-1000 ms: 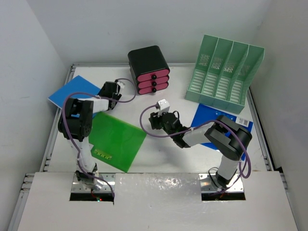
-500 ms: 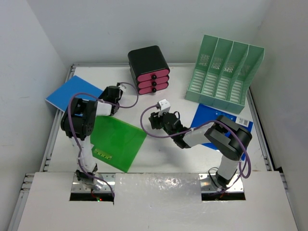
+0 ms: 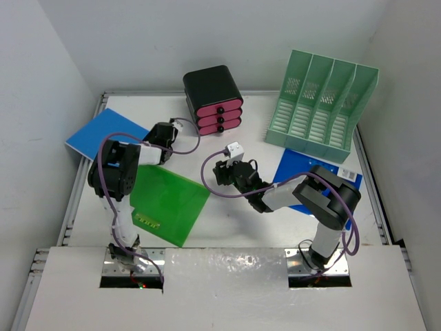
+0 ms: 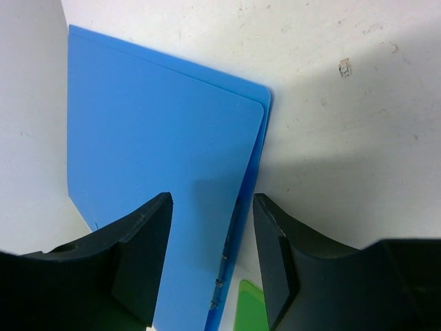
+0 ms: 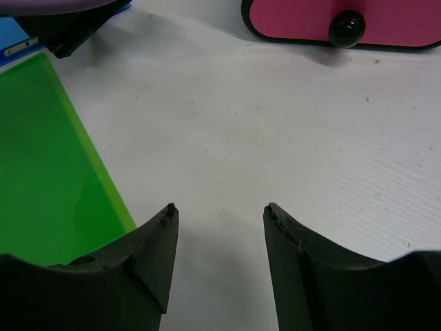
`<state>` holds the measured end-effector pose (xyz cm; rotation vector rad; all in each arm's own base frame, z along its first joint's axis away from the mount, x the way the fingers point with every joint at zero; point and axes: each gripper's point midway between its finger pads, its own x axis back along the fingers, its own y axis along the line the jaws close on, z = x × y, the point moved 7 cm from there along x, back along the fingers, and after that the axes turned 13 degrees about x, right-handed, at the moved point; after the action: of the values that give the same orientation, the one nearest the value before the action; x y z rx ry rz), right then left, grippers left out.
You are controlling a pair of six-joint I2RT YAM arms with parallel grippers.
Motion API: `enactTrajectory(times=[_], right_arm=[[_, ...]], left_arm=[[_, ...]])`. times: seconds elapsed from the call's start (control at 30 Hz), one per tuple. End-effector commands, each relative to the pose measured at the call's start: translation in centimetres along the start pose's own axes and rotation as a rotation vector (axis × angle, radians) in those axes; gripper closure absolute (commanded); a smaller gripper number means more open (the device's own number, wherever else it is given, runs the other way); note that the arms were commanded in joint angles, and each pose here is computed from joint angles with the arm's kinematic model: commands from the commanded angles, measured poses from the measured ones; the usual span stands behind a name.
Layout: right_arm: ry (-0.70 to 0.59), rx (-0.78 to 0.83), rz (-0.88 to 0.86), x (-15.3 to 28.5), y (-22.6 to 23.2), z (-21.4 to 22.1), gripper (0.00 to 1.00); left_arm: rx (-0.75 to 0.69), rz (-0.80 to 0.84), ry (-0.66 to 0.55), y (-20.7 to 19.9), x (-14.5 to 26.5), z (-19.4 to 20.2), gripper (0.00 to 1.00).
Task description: Organize the desk
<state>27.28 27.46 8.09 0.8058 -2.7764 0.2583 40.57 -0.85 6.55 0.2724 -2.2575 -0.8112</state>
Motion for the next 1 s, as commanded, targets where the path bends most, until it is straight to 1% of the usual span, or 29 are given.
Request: enactTrajectory(times=[0.0, 0.2, 0.6, 0.77, 0.97], right_arm=[[-0.067, -0.023, 0.0, -0.4, 0.0, -1.8, 0.48], [-0.062, -0.012, 0.012, -0.3, -0.2, -1.6, 0.48], [-0.049, -0.005, 0.013, -0.3, -0.2, -1.2, 0.48], [-0.045, -0.001, 0.026, -0.1, -0.5, -1.0, 0.47], [-0.041, -0.002, 0.027, -0.1, -0.4, -0.7, 0.47]], left_arm=[[0.002, -0.016, -0.022, -0.1, -0.4, -1.2, 0.52], [0.012, -0.048, -0.021, 0.0, -0.5, -1.2, 0.52], [0.096, 0.0, -0.053, 0.9, 0.7, -3.3, 0.52], [0.067, -0.057, -0.033, 1.0, 0.3, -2.6, 0.53], [0.065, -0.128, -0.057, 1.6, 0.4, -2.6, 0.53]])
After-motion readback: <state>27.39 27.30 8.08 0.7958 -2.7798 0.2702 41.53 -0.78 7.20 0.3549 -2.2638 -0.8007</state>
